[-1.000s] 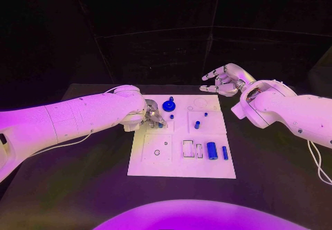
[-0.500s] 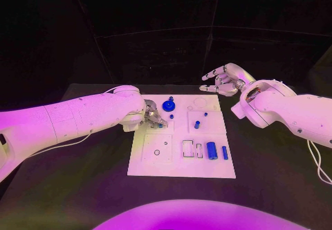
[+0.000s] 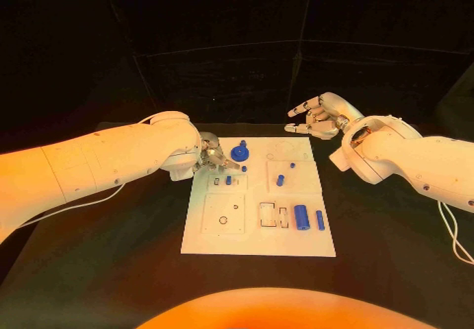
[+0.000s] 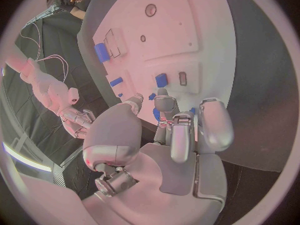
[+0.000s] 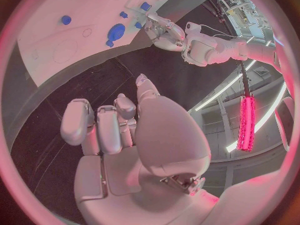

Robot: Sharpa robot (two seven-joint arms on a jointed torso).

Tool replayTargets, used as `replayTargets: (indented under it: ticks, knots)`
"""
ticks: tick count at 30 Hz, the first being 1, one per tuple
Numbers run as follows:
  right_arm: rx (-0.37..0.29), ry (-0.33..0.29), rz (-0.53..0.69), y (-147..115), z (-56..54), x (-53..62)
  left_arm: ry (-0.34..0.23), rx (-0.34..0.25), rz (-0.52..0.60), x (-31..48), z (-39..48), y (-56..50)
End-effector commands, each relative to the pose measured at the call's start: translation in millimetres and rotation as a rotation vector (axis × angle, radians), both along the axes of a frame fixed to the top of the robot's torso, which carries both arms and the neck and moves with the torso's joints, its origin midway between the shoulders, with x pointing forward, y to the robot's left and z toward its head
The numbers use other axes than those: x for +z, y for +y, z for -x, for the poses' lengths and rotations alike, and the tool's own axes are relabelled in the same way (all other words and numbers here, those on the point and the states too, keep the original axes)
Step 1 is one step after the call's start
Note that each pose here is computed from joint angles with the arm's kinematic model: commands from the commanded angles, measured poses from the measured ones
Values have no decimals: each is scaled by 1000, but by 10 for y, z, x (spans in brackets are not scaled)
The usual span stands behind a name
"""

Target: Assemble the parts on the task board

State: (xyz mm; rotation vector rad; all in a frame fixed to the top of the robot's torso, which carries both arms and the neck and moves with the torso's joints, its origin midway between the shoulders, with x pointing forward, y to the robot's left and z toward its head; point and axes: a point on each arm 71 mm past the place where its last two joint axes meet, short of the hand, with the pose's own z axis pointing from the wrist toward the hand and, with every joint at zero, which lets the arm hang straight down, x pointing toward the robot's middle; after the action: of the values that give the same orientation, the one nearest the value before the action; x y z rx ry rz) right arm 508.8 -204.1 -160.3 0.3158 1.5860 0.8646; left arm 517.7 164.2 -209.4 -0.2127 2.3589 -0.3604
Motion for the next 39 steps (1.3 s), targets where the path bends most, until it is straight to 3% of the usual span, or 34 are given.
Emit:
replayTargets:
  ticks: [1, 7, 17, 23, 28, 39]
  knots:
    - [7, 1, 5, 5, -3, 8, -6, -13, -3, 102, -24, 31]
    - [5, 2, 6, -2, -10, 5, 4, -6, -8, 230, -110, 149]
    - [7, 4, 6, 9, -12, 3, 30, 71, -47, 298, -394, 400]
    - [12, 4, 5, 34, -10, 3, 60, 76, -80, 265, -540, 409]
    - [17, 3, 4, 52, -9, 3, 75, 74, -101, 184, -630, 374]
    - [23, 4, 5, 73, -11, 1, 72, 56, -120, 58, -700, 302]
